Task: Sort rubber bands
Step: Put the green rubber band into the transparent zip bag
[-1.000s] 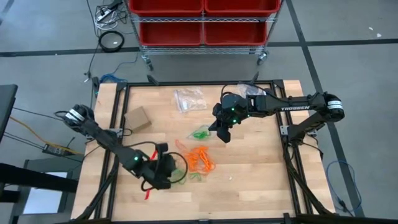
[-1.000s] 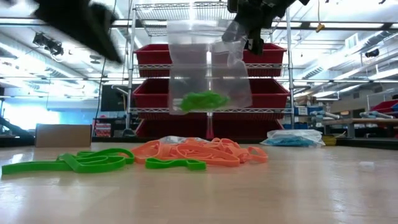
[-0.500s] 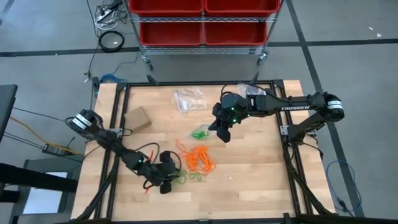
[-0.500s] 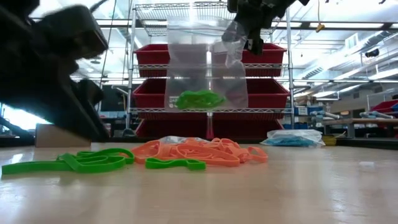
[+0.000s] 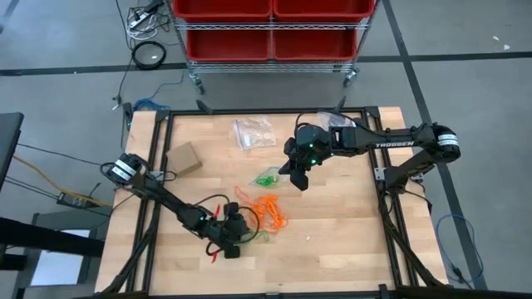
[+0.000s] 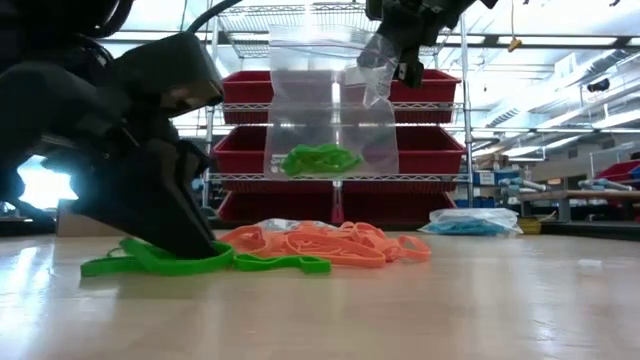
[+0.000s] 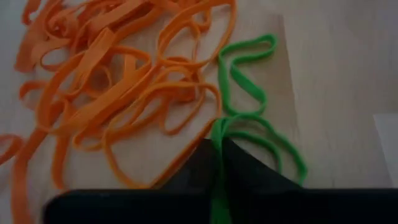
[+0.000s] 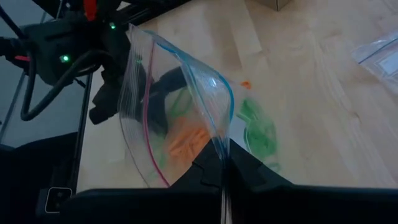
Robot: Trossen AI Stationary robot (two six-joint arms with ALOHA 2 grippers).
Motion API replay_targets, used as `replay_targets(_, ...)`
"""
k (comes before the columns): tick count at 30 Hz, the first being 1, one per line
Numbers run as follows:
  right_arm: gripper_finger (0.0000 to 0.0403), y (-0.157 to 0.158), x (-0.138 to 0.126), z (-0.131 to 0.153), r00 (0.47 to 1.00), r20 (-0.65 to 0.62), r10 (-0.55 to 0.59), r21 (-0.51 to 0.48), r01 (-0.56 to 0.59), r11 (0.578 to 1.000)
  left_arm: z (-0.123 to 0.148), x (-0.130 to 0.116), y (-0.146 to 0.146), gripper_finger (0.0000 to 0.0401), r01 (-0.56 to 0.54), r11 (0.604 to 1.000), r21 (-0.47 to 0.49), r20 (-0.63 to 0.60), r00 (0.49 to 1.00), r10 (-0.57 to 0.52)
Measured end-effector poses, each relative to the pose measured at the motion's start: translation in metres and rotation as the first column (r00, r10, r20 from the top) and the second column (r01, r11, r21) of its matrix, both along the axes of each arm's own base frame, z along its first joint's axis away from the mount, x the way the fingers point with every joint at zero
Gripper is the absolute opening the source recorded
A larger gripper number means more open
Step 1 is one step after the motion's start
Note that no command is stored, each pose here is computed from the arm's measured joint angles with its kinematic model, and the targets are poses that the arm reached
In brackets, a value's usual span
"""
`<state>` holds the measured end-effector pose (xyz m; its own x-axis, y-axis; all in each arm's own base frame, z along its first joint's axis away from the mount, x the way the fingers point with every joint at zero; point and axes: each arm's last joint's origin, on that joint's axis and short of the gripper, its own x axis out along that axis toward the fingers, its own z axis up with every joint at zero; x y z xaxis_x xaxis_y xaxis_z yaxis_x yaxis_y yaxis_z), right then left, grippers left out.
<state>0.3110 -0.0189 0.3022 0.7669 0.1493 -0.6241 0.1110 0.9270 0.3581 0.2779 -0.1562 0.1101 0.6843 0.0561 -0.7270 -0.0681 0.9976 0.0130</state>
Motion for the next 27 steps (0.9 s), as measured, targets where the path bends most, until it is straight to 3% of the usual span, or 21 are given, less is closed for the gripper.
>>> replay_targets(2,0.0,0.0,0.0,0.0,1.0,-0.001,0.001,0.0,-0.001,1.0,0.004,-0.003,0.002,0.001,0.016,1.0,0.017,-0.027,1.0,-0.016)
replay_targets(7,0.0,0.0,0.0,0.0,1.0,-0.001,0.002,0.0,-0.002,1.0,0.02,-0.015,0.009,0.0015,0.021,0.999,0.042,-0.081,0.997,-0.017)
replay_targets(16,0.0,0.0,0.0,0.0,1.0,0.001,0.002,0.0,-0.002,1.0,0.072,-0.026,0.013,0.0009,0.008,0.999,-0.041,0.061,0.998,-0.006)
replay_targets(21,0.0,0.002,0.0,0.0,1.0,0.002,0.005,-0.001,-0.005,1.0,0.063,-0.035,0.014,0.0053,0.011,0.995,-0.095,-0.08,0.997,-0.019)
replay_targets(27,0.0,0.003,0.0,0.0,1.0,0.003,0.013,-0.004,-0.013,1.0,0.062,-0.037,0.013,0.012,-0.001,0.996,-0.094,-0.094,0.996,-0.008)
